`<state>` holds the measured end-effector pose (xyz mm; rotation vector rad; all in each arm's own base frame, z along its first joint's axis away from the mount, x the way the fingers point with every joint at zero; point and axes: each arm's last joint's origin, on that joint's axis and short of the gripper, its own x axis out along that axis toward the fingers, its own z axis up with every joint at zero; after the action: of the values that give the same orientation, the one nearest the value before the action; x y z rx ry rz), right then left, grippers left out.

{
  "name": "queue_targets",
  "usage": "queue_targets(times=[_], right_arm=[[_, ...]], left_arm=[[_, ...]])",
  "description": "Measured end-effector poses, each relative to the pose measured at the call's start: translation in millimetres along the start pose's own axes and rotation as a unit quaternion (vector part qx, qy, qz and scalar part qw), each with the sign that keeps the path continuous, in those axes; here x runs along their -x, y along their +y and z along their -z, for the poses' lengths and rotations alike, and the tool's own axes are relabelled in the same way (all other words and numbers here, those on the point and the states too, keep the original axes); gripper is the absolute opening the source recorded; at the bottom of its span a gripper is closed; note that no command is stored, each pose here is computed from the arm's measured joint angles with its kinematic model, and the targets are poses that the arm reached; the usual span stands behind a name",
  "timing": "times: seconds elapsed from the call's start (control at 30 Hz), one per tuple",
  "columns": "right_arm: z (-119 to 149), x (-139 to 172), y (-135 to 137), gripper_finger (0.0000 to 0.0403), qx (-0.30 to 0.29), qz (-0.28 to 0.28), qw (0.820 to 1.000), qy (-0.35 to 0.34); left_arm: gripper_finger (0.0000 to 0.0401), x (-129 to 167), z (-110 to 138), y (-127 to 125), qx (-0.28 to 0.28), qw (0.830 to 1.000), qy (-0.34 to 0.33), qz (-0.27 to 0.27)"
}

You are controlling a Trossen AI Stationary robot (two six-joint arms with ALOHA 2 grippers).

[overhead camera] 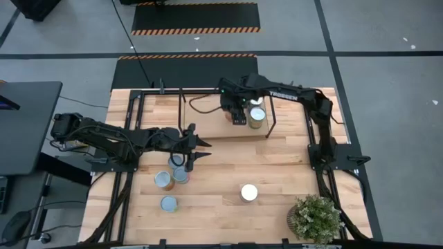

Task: Pick and place cans onto a shelf
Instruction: Put the canned pineapples on the shelf

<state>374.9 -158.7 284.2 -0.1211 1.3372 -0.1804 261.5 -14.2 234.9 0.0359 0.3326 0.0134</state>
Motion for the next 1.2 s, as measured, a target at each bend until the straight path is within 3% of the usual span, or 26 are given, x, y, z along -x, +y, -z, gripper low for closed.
queue_targets(times=[0.37, 1.2], right_arm=[[17.7, -9.6, -44.9, 0.0322, -0.045, -0.006, 0.999, -0.002], [26.4, -12.6, -53.8, 0.0323, -0.048, -0.02, 0.999, 0.008]], left_arm=[[0.0151, 0.0, 0.1, 0.0, -0.001, 1.0, 0.0, 0.0], [0.0151, 0.0, 0.0, 0.0, -0.001, 1.0, 0.0, 0.0]])
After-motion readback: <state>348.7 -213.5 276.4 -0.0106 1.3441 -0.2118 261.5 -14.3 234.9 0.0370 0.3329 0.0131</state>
